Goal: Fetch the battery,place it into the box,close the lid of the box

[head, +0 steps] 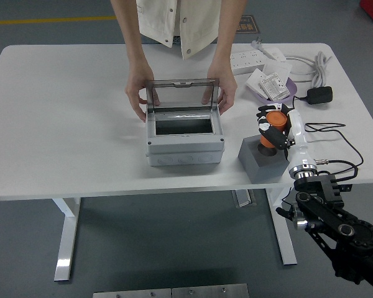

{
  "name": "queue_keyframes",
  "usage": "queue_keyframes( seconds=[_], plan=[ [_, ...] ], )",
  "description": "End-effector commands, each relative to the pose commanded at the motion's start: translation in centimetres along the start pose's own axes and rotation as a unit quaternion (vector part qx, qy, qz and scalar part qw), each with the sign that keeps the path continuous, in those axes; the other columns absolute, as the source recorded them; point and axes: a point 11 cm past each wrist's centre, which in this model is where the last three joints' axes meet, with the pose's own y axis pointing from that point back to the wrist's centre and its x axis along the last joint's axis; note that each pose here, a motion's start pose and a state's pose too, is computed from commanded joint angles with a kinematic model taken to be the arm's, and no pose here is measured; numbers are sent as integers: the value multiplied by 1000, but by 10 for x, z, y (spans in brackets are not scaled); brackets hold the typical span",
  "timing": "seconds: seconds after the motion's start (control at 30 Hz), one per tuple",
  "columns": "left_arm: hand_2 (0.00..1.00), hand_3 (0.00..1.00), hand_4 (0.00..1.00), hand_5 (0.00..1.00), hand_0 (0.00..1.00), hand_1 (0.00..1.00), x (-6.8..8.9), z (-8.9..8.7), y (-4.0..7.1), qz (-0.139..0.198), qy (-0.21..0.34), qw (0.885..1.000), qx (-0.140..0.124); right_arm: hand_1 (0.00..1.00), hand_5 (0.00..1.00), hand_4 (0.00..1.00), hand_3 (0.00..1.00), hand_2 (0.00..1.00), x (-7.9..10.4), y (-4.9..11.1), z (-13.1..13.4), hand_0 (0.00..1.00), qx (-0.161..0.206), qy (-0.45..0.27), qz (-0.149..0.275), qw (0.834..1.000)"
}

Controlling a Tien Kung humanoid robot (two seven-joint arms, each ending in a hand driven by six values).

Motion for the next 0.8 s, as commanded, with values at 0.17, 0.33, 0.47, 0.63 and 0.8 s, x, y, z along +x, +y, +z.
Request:
queue_keyframes(
  seconds=[0.17,0.33,0.47,0.63,0.8],
  plan=[
    [695,692,800,287,587,732,2,-1,0,2,3,1000,1,347,2,2,230,345,-6,-4,-23,309,24,-4,-18,1000],
    [697,693,800,286,587,732,7,-3,0,6,9,1000,4,186,2,2,208,210,-12,-12,-65,160,68,30,-54,996],
    [699,693,802,289,587,732,10,-5,-1,9,14,1000,9,163,2,2,219,199,-33,-14,-101,114,108,85,-111,984],
    [700,698,806,293,589,733,16,-6,-1,13,19,1000,13,163,2,2,229,194,-68,-16,-118,92,125,188,-183,957],
    [701,699,808,296,589,733,21,-9,-1,16,24,999,19,161,2,2,221,193,-95,-23,-115,84,120,305,-224,918]
  ],
)
